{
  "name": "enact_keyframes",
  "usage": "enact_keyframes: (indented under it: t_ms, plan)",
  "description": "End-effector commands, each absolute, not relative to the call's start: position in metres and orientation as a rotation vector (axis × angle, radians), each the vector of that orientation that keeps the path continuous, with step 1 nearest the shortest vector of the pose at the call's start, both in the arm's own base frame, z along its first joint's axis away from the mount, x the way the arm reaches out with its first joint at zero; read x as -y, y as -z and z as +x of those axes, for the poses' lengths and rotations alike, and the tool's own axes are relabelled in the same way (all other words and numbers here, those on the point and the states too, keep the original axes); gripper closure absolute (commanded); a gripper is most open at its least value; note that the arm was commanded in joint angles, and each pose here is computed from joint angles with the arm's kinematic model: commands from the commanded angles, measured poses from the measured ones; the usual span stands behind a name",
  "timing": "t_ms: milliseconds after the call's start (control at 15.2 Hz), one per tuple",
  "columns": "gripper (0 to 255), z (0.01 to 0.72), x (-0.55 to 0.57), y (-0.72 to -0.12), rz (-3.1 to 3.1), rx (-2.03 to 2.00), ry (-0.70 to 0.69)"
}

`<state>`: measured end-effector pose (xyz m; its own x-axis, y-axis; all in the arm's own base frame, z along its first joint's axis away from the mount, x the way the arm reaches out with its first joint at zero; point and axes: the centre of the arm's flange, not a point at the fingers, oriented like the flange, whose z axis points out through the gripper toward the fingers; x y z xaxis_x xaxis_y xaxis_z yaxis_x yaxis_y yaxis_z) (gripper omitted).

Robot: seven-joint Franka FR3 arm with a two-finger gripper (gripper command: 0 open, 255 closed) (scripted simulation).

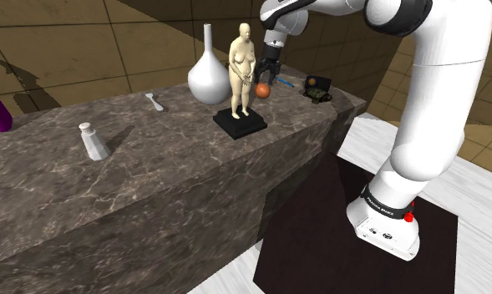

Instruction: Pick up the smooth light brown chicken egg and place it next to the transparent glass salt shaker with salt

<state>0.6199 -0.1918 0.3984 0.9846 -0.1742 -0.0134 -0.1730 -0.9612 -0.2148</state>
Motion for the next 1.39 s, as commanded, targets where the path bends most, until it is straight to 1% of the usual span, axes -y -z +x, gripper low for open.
enact_keyframes:
  t_ms: [0, 264, 726, 792, 1320]
  plan:
    - [0, 0.622, 0.191, -0.388, -2.912, -0.258, 0.009]
    - [0, 0.623, 0.187, -0.370, -2.912, -0.258, 0.009]
    - [0, 0.623, 0.186, -0.370, -2.912, -0.258, 0.009]
    - [255, 0.623, 0.186, -0.370, -2.912, -0.258, 0.009]
    - [255, 0.623, 0.186, -0.370, -2.912, -0.258, 0.009]
